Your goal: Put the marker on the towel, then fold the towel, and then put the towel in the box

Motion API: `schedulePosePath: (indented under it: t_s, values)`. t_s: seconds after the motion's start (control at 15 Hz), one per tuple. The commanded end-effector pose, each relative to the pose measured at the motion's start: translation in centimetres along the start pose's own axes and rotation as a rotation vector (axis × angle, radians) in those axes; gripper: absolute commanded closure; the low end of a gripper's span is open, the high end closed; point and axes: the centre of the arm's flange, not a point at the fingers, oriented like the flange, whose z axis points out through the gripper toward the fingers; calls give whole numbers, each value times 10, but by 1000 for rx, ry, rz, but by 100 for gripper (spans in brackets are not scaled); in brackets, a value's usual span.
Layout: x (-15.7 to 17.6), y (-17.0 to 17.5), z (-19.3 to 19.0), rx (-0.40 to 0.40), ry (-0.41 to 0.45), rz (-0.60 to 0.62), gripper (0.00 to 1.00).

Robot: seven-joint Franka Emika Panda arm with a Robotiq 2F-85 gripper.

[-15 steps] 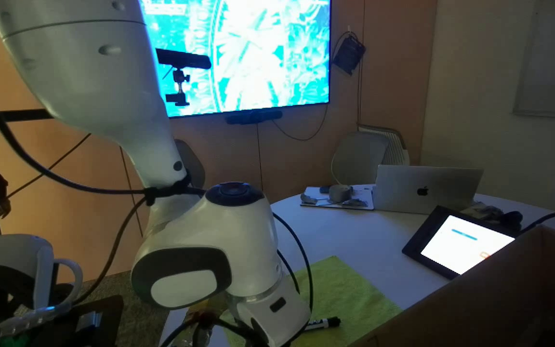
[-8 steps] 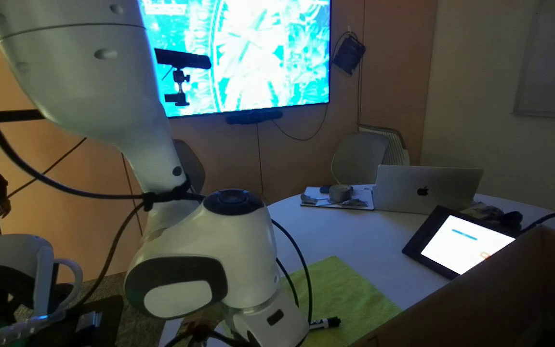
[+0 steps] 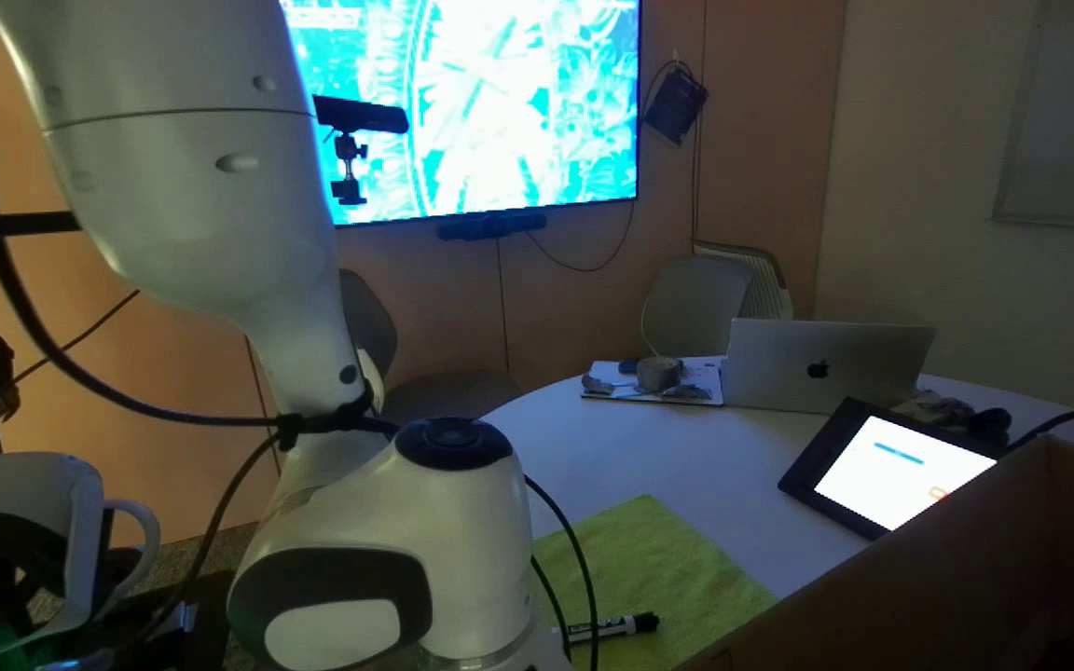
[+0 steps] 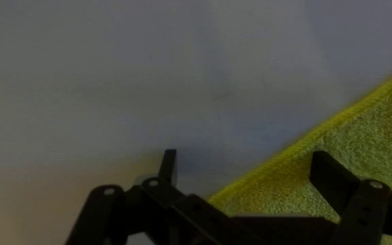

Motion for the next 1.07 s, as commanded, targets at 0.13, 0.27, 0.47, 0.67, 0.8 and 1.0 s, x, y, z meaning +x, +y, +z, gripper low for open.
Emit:
schedulePosePath:
  t_s: [0.13, 0.27, 0.47, 0.67, 0.8, 1.0]
  values:
    - [4, -4, 4, 13, 17, 25, 0]
    - [9, -2, -1, 30, 33, 40, 0]
    - [18, 5, -11, 57, 55, 70, 0]
    - [30, 9, -13, 74, 78, 91, 0]
    - [38, 11, -13, 86, 78, 105, 0]
    - [45, 9, -7, 103, 64, 110, 0]
